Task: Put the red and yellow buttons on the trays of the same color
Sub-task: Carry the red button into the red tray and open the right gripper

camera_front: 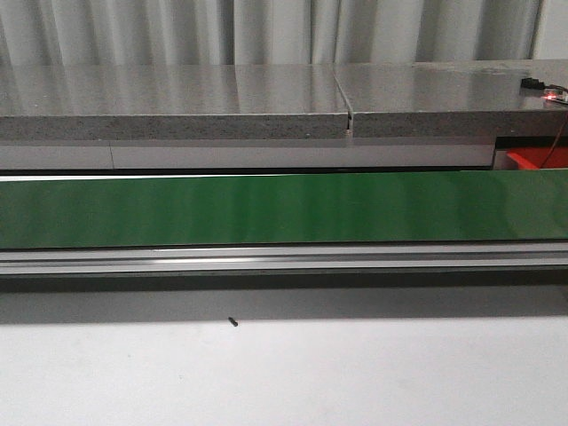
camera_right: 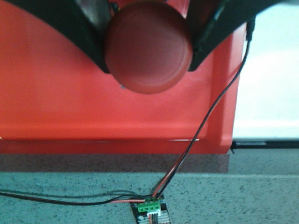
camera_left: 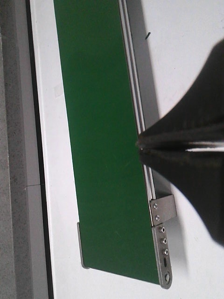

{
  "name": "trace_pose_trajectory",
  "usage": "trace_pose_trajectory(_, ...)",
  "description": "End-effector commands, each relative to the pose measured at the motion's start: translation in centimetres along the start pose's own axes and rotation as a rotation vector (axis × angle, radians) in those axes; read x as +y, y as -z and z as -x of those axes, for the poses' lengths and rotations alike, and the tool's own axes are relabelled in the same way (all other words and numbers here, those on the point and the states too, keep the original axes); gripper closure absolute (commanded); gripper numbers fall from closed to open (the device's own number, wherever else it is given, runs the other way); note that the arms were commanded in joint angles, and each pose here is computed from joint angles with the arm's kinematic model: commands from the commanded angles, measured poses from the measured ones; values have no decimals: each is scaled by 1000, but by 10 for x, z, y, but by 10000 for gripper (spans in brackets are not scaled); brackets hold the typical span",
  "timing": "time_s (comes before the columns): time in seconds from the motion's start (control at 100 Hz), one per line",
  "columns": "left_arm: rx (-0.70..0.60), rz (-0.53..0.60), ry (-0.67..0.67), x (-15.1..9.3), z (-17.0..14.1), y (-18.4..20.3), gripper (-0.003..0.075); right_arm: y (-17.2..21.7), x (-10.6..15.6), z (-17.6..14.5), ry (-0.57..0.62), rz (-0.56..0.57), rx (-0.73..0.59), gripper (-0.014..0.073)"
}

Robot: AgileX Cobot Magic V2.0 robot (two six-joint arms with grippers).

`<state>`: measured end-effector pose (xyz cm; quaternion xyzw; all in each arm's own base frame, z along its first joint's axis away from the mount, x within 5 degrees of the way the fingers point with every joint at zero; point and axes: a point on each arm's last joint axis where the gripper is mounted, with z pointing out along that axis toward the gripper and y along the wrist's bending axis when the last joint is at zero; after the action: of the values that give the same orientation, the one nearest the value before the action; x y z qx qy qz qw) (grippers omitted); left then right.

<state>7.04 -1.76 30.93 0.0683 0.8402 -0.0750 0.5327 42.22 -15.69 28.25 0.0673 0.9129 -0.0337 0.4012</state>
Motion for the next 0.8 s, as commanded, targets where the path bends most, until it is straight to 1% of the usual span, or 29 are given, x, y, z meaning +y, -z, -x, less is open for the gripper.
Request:
trace_pose_trajectory(0.0, -83, -5, 17, -1, 13, 3, 741, 16, -6, 28, -19, -28, -129, 455)
trace_pose_trajectory(0.16, -83, -5, 17, -1, 13, 3, 741, -6, -10, 32, -28, -25, -122, 455)
trace_pose_trajectory(0.36, -83, -5, 17, -1, 13, 3, 741, -34, -17, 23, -54, -23, -84, 455)
trace_pose_trajectory(0.5, -83, -5, 17, -1, 13, 3, 741, -45, -22, 17, -70, -30, -78, 455)
trace_pose_trajectory(0.79, -83, -5, 17, -1, 13, 3, 741, -57, -24, 12, -84, -29, -72, 455)
